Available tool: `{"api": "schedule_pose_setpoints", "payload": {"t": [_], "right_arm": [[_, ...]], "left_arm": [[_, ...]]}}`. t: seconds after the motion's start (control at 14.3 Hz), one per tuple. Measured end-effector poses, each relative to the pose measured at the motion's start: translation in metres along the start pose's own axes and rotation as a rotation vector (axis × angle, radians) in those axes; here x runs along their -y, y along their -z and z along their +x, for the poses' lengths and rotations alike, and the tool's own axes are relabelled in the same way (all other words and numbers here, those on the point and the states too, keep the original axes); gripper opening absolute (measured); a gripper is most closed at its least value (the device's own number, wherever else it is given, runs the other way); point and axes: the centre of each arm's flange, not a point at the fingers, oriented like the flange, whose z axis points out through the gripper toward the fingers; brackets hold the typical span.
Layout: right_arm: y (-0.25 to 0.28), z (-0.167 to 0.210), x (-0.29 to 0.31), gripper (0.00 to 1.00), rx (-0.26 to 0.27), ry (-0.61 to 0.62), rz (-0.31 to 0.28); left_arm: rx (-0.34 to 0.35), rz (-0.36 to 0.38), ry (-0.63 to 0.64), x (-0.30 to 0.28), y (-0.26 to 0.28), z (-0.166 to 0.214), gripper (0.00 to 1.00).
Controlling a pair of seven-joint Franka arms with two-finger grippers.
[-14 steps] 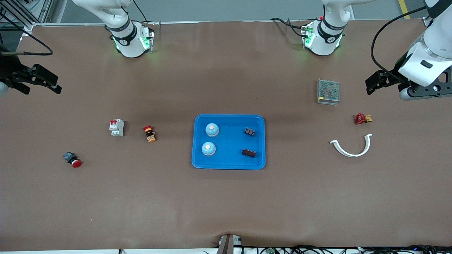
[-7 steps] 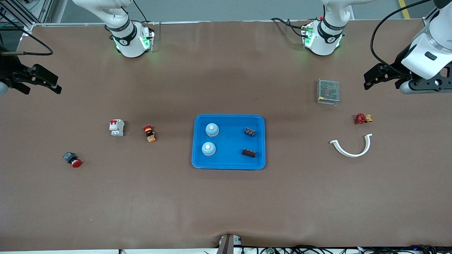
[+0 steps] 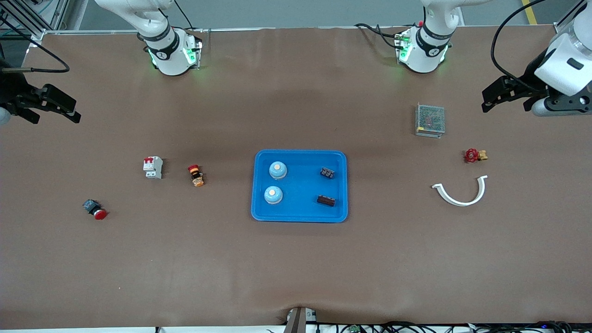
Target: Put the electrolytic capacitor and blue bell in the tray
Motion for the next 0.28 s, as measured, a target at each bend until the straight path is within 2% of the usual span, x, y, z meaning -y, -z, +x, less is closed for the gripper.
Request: {"api": "schedule_pose_setpoints", "payload": {"t": [0.28], "right_arm": [[-0.0001, 0.0000, 0.0000, 1.00, 0.000, 0.000, 0.000]], "left_arm": [[-0.012, -0.002, 0.000, 0.0000, 0.0064, 0.0000, 1.00]]}}
